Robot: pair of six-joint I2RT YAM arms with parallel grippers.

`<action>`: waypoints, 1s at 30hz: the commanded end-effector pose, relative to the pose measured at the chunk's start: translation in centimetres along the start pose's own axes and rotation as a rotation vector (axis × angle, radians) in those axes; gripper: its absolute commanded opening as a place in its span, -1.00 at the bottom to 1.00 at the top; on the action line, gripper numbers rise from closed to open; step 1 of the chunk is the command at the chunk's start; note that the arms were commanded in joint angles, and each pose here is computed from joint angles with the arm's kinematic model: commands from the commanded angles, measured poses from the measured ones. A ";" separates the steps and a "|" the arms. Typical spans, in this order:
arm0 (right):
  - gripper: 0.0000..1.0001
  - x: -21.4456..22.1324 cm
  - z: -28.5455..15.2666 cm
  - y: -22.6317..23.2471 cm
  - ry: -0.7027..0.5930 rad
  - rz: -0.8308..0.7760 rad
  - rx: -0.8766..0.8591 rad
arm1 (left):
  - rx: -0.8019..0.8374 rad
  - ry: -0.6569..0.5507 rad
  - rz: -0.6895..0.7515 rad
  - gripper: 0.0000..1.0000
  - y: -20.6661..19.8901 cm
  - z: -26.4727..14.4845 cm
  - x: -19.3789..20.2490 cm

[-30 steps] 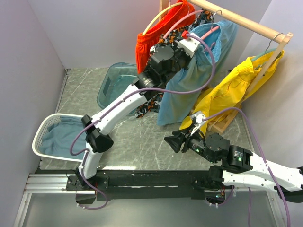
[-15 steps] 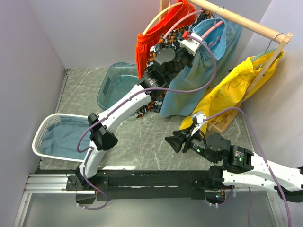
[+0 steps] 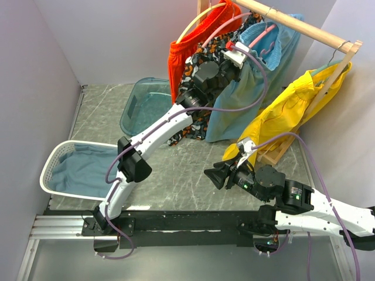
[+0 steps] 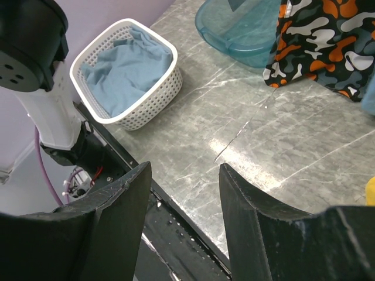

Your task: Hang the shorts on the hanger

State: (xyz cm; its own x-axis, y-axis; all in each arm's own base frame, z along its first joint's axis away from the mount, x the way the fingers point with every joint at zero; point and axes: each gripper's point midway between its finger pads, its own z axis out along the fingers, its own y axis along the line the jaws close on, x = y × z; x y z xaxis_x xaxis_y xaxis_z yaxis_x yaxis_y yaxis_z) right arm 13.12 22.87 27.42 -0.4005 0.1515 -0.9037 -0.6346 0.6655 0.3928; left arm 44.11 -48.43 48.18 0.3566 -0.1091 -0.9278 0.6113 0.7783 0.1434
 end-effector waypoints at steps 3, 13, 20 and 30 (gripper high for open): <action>0.14 -0.6 -0.3 0.2 -0.017 0.015 0.000 | -0.043 -0.321 -0.091 -0.98 2.9 -0.2 -10.1; 0.14 -0.2 -0.1 -0.1 -0.005 0.007 0.016 | -0.034 -0.315 -0.118 -0.93 3.1 0.6 -7.8; 0.15 -0.3 0.1 -0.3 -0.008 0.002 0.030 | -0.013 -0.306 -0.132 -0.57 2.6 0.6 -7.1; 0.17 -0.5 0.3 -0.3 -0.014 -0.001 0.041 | 0.017 -0.316 -0.152 0.55 2.9 -1.6 -10.3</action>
State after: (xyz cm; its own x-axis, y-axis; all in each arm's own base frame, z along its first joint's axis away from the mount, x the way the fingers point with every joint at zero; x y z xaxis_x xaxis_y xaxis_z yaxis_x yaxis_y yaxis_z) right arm 13.41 22.69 26.68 -0.4068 0.1359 -0.9033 -0.6140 0.6915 0.3806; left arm 45.80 -48.08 47.94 0.3570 -0.2490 -0.9003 0.6533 0.7554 0.0501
